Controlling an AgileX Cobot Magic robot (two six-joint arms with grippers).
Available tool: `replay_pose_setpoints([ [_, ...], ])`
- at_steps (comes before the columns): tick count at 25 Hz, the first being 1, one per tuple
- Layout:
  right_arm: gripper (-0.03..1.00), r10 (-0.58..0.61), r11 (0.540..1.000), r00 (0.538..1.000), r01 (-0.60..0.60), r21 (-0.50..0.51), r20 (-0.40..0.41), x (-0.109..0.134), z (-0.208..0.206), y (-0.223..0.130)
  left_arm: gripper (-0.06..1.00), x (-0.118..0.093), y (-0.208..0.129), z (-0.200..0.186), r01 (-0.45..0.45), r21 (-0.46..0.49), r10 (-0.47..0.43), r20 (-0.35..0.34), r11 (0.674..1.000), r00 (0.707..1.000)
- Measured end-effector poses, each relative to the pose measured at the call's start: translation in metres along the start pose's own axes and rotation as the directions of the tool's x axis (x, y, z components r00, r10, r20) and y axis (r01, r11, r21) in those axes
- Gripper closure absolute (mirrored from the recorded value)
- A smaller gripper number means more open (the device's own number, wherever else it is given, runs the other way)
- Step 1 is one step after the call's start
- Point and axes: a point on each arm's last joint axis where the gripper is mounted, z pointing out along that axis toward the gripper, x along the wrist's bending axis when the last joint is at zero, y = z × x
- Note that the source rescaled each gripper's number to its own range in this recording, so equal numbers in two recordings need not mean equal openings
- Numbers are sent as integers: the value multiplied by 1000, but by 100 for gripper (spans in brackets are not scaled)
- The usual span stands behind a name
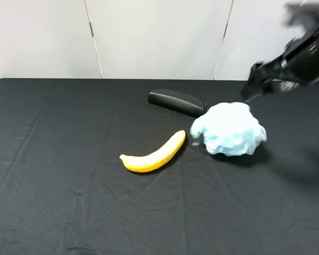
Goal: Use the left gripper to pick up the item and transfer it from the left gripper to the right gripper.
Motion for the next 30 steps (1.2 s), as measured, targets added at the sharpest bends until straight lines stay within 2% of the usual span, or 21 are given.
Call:
replay_pose_setpoints([
  [8, -2, -27, 994, 1000, 25, -105, -14, 17, -86, -26, -6, 0, 0, 0, 0, 0, 0, 0, 1000, 1000],
  [15, -2, 8, 998, 999, -11, -63, -40, 29, -131, -67, -6, 0, 0, 0, 0, 0, 0, 0, 1000, 1000],
  [19, -2, 55, 996, 998, -58, -74, -43, 32, -133, -100, -6, 0, 0, 0, 0, 0, 0, 0, 1000, 1000],
  [25, -2, 64, 995, 997, -67, -68, -45, 35, -120, -166, -6, 0, 0, 0, 0, 0, 0, 0, 1000, 1000],
  [28, -2, 59, 992, 997, -63, -106, -44, 36, -114, -193, -6, 0, 0, 0, 0, 0, 0, 0, 1000, 1000],
  [30, -2, 51, 985, 998, -57, -165, -39, 37, -111, -208, -6, 0, 0, 0, 0, 0, 0, 0, 1000, 1000],
])
